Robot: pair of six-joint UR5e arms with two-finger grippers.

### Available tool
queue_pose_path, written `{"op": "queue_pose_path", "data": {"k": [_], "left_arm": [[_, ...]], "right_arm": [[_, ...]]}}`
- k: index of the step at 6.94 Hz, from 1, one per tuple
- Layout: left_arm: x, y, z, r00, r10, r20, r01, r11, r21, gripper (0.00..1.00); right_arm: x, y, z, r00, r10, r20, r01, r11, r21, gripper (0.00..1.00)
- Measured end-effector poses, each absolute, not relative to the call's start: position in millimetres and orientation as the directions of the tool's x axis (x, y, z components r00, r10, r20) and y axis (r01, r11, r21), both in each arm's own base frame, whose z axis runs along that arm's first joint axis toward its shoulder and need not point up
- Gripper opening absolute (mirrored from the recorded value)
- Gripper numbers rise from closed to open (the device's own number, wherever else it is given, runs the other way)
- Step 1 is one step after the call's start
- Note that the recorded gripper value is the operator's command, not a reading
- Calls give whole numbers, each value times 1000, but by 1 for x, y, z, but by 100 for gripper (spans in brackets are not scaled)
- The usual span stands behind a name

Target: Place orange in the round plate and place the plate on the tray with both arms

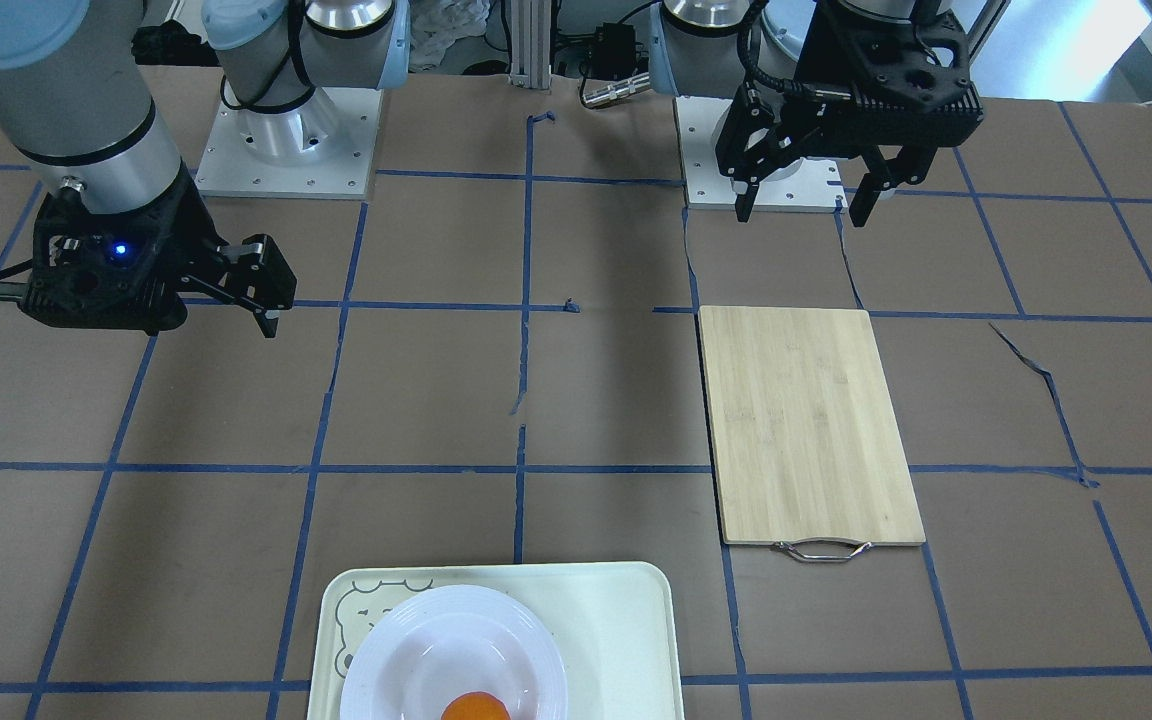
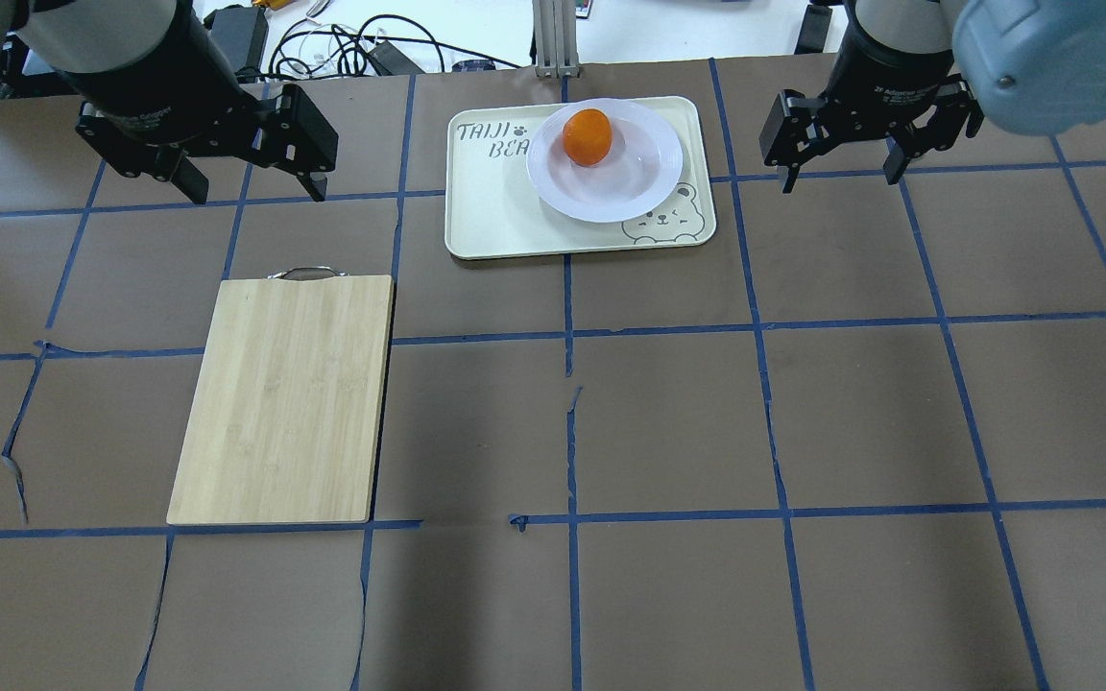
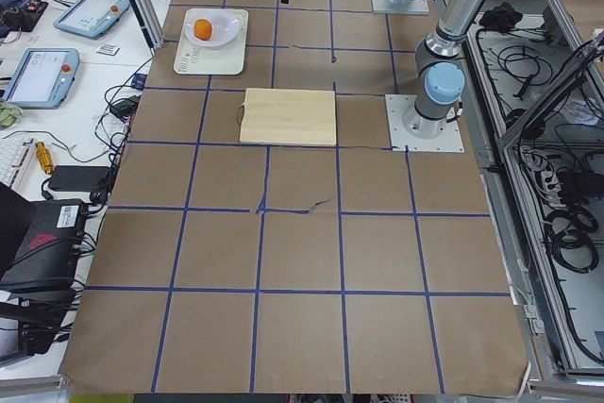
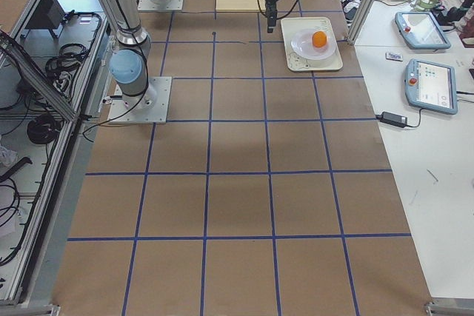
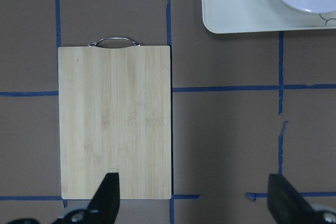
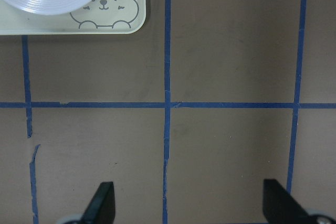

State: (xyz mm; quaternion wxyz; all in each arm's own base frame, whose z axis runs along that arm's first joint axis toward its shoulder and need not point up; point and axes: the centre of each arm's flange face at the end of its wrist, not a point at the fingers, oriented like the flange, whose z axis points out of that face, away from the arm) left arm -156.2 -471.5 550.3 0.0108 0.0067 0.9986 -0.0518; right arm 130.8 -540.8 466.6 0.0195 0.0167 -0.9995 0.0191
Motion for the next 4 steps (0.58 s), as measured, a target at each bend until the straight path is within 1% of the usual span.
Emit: {"op": "queue_pose_path", "data": {"k": [4], "left_arm": [[-156,-471,551,-1000,12,-22,14,994,-104,100]], "right_arm": [[140,-544,472,-997,-72,-37,-68,992,-108,100]]}}
